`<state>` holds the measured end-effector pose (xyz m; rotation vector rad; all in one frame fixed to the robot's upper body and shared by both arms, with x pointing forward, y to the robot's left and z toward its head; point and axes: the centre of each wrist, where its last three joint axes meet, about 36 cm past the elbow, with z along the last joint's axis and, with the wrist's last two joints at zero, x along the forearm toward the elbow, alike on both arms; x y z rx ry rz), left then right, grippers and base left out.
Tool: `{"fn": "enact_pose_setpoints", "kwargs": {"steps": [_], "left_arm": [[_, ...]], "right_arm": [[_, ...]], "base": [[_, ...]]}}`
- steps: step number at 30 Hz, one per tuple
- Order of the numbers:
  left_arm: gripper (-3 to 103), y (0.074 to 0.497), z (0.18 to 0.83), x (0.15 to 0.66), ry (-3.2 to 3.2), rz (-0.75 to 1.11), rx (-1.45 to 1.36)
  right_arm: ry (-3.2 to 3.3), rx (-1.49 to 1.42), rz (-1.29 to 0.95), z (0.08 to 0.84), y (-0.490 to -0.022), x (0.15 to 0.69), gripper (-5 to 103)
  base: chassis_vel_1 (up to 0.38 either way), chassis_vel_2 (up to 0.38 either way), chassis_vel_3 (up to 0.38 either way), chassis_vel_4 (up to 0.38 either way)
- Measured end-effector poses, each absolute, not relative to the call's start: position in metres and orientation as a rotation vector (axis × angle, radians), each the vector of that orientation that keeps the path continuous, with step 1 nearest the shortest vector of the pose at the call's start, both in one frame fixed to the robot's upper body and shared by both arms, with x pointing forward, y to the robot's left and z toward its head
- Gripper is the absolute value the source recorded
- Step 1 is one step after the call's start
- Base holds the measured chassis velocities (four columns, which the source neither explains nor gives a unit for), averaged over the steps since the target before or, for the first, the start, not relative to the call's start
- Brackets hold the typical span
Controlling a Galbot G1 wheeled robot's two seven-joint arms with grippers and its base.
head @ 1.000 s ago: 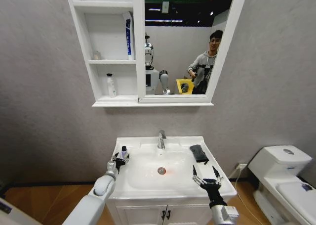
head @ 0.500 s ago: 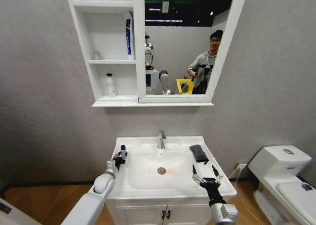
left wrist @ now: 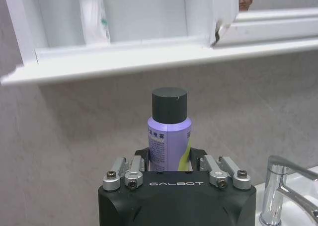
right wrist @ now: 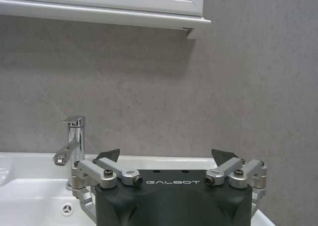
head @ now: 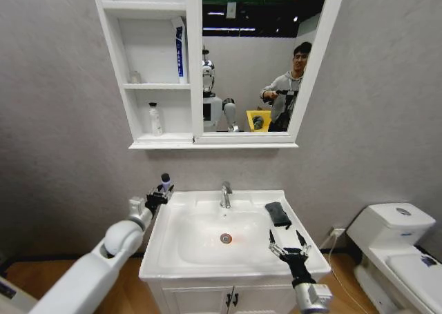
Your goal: Move facial cleanser and shampoo from washbasin to cabinet, then wipe washbasin with towel.
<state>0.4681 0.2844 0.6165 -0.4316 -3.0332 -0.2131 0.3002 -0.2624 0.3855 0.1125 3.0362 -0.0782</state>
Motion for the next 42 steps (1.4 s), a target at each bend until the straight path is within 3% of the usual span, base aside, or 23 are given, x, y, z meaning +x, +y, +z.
{"fn": "enact_pose_setpoints", "kwargs": {"steps": [9,15,31,42], "left_arm": [[42,0.290,0.771,0.474,-2.949,-0.120,-0.567],[42,0.291,0.822,0.494,-2.980,-0.109,-0.603],[42,0.250,0.862,0.573,-2.926,-0.105,-0.585],[42,0.250,0.850,0.615,-2.917,-0.153,-0.479]], "right_arm": [[3.039,0.108,-0.083,0.384,-0.260,0.299,100],[3.040,0.111,-0.080,0.382,-0.260,0.297,100],[3.035,0.127,-0.078,0.377,-0.264,0.296,100],[3.034,0.140,-0.073,0.374,-0.268,0.298,100]], "base": [[0.000,0.000,0.000,0.000],[0.000,0.000,0.000,0.000],[0.000,0.000,0.000,0.000],[0.000,0.000,0.000,0.000]]}}
